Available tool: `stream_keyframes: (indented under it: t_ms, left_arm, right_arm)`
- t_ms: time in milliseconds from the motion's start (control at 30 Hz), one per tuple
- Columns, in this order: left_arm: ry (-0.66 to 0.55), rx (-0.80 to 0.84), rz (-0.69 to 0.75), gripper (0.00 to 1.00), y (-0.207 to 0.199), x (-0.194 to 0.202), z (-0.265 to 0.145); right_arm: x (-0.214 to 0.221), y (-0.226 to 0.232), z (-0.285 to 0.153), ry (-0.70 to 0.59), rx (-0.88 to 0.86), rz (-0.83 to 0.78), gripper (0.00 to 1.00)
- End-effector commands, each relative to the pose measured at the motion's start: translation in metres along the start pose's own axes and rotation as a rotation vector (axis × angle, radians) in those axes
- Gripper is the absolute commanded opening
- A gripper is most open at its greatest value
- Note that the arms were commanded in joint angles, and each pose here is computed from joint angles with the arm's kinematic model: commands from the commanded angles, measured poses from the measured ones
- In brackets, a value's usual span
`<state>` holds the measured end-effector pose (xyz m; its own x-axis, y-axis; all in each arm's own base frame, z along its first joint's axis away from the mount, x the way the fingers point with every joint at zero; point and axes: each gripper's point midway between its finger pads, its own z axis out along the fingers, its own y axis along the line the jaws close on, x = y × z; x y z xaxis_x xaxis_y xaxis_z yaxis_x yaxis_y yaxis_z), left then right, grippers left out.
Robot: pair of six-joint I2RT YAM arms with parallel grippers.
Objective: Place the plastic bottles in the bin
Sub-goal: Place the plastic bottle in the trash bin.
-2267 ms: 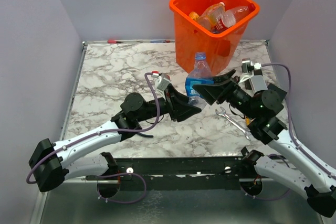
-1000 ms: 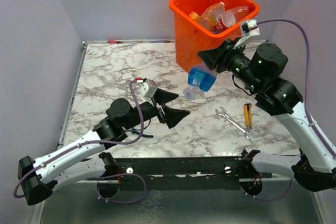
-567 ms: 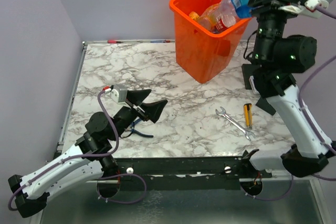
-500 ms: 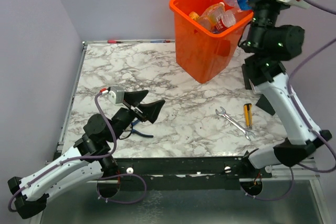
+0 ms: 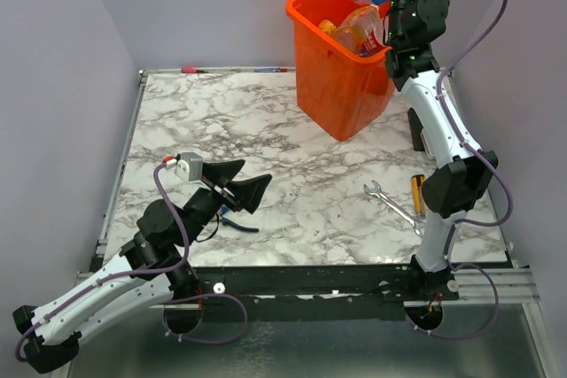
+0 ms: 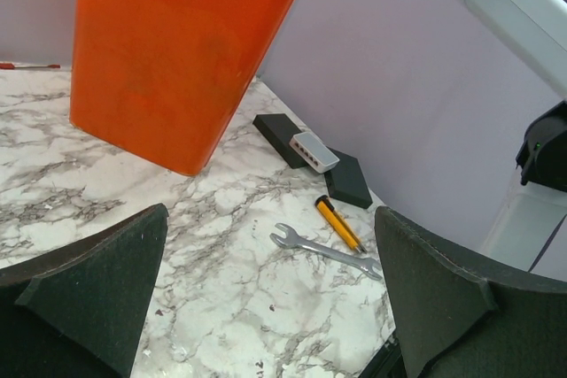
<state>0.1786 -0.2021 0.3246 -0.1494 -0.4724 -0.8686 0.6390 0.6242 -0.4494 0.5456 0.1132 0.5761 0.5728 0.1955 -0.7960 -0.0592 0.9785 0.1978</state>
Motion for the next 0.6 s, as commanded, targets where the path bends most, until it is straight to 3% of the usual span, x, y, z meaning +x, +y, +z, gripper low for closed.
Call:
stream_keyframes:
  t_ms: [0,200,400,567]
  left_arm:
    - [0.026,-0.025,-0.005,0.99,0.007,0.008,-0.004]
    - [0.025,-0.056,0.008,0.99,0.015,0.011,-0.009]
    - [0.043,-0.087,0.038,0.99,0.023,0.017,-0.008]
    - [0.053,-0.112,0.065,0.99,0.027,0.018,-0.006]
  right_arm:
    - [0.015,0.035,0.003,0.046,-0.143,0.139,0.00]
    - [0.060,0.041,-0.006,0.155,-0.166,0.181,0.01]
    - [0.066,0.044,-0.012,0.207,-0.183,0.180,0.58]
    - [0.051,0.047,-0.015,0.208,-0.209,0.172,0.74]
